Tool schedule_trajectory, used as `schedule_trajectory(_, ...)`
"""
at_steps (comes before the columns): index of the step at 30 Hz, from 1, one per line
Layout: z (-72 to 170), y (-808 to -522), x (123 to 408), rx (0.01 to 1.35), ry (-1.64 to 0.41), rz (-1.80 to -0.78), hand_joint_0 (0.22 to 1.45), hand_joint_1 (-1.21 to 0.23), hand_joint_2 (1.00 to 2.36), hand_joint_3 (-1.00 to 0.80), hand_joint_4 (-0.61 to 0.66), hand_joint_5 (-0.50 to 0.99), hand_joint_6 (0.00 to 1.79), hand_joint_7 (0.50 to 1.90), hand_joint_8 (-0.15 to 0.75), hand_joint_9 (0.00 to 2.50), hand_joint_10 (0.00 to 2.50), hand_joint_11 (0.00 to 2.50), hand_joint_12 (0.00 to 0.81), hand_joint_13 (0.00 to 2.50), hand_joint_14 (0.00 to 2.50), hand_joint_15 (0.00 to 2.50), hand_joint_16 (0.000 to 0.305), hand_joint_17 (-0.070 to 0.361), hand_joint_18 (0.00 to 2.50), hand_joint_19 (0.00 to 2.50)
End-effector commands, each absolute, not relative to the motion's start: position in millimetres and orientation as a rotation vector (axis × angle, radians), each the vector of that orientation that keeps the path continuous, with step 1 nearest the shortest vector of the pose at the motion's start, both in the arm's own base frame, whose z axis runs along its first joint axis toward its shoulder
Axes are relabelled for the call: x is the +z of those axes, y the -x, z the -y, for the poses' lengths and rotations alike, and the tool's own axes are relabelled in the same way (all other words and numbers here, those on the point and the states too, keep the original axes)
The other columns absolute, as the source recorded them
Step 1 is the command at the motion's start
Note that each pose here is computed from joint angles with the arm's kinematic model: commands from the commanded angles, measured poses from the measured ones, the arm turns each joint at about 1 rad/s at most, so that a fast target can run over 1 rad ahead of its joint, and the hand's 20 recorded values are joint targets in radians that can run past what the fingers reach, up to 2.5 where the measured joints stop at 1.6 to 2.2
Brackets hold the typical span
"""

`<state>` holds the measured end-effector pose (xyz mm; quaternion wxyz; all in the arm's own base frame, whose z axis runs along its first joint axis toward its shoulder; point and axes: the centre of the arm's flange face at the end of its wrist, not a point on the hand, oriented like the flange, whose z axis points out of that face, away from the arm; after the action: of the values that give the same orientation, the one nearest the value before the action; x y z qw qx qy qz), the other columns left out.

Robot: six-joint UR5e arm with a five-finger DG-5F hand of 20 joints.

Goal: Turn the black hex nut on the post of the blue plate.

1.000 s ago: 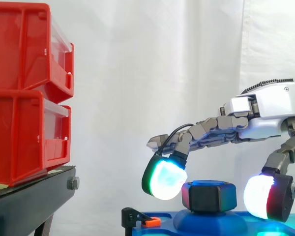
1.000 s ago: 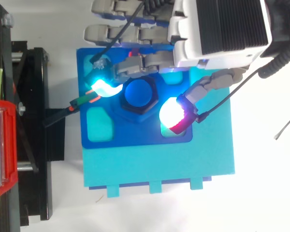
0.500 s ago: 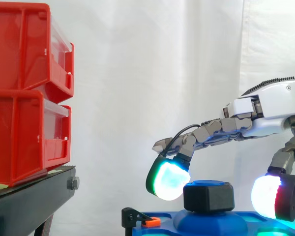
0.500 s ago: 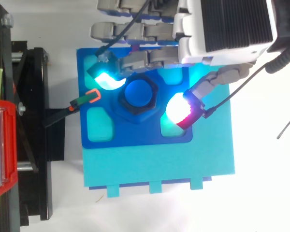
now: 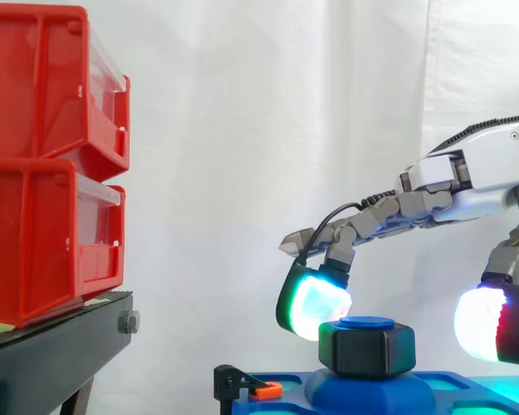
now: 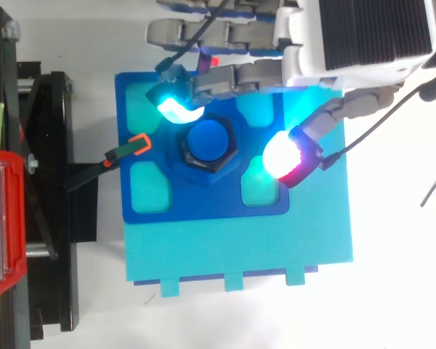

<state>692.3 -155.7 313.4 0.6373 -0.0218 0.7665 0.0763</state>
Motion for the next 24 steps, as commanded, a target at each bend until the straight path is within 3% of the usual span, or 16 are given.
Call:
schedule_trajectory(1,155.6,-690.4,316.4,0.167,0.058,-1.754,0.35,-0.65,1.0,-0.5,0.06,-0.3,0.5,0.67,0.172,0.0,0.0,0.0,0.375,0.0,0.0,0.0,0.06,0.134,0.0,0.03)
schedule_trajectory(24,151.8,-675.3,335.0,0.15,0.084,-1.798,0.36,-0.65,1.0,-0.5,0.07,-0.3,0.5,0.67,0.169,0.0,0.0,0.0,0.371,0.0,0.0,0.0,0.058,0.131,0.0,0.02)
